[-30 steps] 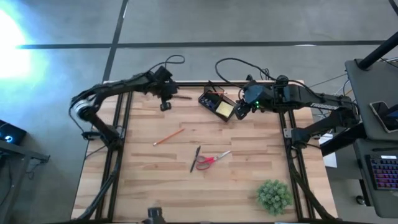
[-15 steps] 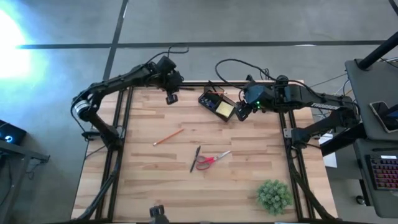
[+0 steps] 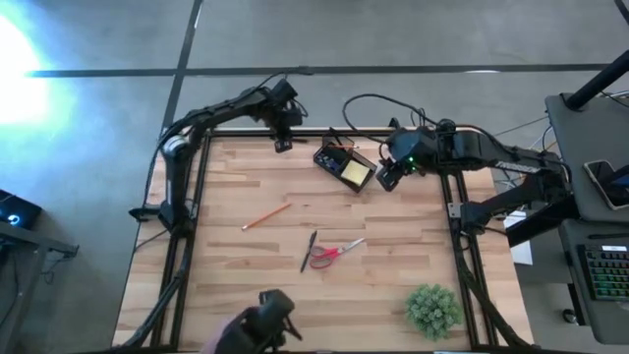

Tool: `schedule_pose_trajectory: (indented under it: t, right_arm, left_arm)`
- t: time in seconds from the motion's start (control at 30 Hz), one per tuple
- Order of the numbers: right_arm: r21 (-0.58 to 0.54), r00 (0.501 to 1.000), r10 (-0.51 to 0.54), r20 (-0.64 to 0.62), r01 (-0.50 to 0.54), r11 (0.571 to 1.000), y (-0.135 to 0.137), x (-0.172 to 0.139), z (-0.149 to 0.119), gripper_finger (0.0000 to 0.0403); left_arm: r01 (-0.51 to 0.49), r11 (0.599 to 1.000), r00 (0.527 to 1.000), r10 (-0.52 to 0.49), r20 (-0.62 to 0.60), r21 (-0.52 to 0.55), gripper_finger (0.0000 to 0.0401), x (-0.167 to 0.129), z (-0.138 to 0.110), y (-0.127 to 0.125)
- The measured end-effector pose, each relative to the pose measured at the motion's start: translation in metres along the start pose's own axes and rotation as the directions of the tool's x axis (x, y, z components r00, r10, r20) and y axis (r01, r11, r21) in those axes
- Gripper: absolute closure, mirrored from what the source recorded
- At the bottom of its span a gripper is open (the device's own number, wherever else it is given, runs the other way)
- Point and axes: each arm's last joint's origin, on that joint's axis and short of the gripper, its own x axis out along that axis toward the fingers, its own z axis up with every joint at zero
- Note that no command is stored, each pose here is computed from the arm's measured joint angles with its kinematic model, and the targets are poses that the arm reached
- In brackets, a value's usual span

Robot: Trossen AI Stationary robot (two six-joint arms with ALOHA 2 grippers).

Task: Pick and place office supplies into organizer
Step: Put the top pen into the desk organizer

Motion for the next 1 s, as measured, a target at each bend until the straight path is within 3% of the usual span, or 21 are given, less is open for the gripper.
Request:
schedule_pose_trajectory:
  t: [0.17,0.33,0.67,1.0]
  right_arm:
    - [0.064,1.0,-0.022,0.004,0.021,0.998,-0.013,-0.008,-0.002,0.0227]
    - [0.186,0.999,-0.039,0.022,0.034,0.982,-0.032,-0.025,-0.007,0.0227]
    - [0.33,0.984,-0.111,0.141,0.059,0.942,-0.058,-0.057,-0.017,0.0227]
    - [0.349,0.984,-0.113,0.138,0.058,0.935,-0.057,-0.056,-0.017,0.0227]
  left_arm:
    - [0.106,0.994,0.994,-0.106,0.014,0.006,0.0258,0.022,-0.006,0.027]
    - [0.102,0.995,0.995,-0.102,0.022,-0.02,0.0281,0.03,-0.01,0.045]
    - [0.175,0.984,0.984,-0.176,-0.043,-0.011,0.0301,0.045,-0.021,0.032]
    - [0.145,0.989,0.984,-0.146,-0.098,-0.013,0.0302,0.071,-0.027,0.035]
